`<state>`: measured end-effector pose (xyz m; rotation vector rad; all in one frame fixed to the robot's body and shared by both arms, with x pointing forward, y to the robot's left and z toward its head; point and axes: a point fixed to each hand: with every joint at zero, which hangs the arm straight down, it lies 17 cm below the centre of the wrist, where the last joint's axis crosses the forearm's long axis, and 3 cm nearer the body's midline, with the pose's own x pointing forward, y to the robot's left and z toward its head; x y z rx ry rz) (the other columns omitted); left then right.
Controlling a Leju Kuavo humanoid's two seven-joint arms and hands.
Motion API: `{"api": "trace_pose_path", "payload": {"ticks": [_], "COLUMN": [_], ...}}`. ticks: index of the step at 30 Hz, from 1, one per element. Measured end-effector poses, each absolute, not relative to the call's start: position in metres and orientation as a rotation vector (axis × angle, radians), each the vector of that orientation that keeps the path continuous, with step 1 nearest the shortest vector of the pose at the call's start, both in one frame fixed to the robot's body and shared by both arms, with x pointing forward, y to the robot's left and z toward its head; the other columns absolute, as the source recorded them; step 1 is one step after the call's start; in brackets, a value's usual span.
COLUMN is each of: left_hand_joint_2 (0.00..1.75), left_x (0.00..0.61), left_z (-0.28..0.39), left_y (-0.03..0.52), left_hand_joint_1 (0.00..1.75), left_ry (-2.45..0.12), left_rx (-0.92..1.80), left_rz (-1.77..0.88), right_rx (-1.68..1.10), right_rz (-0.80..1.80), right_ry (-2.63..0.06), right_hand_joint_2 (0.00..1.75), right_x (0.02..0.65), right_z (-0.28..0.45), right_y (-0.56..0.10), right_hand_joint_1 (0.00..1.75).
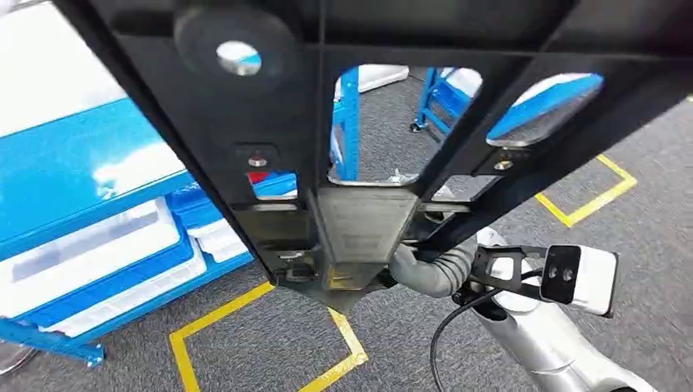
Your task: Take the parts from the cabinet and place them on the table.
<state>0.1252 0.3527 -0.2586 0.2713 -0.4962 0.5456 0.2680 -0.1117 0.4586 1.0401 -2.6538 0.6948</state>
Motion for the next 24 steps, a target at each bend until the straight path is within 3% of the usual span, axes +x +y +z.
{"api": "trace_pose_path", "payload": {"ticks": [13,24], "left_hand_joint_2": [1.75,1.75], "left_x": [0.128,0.125], "left_z": [-0.257,-0.258], "left_y": [0.368,0.362], "left_hand_joint_1": [0.00,0.00], "left_ry": [-0.495,-0.497], "left_rx": [0.293,0.273], "left_rz": [0.545,0.555], "right_rx": [0.953,1.004], "right_rz": [0.659,0.681], "right_ry": [-2.706,-2.615], "right_hand_joint_2": [1.75,1.75], "right_x": [0.265,0.227], "right_z": [0.464,0.393], "right_y": [-0.114,-0.089], "right_hand_joint_1": [1.75,1.75]}}
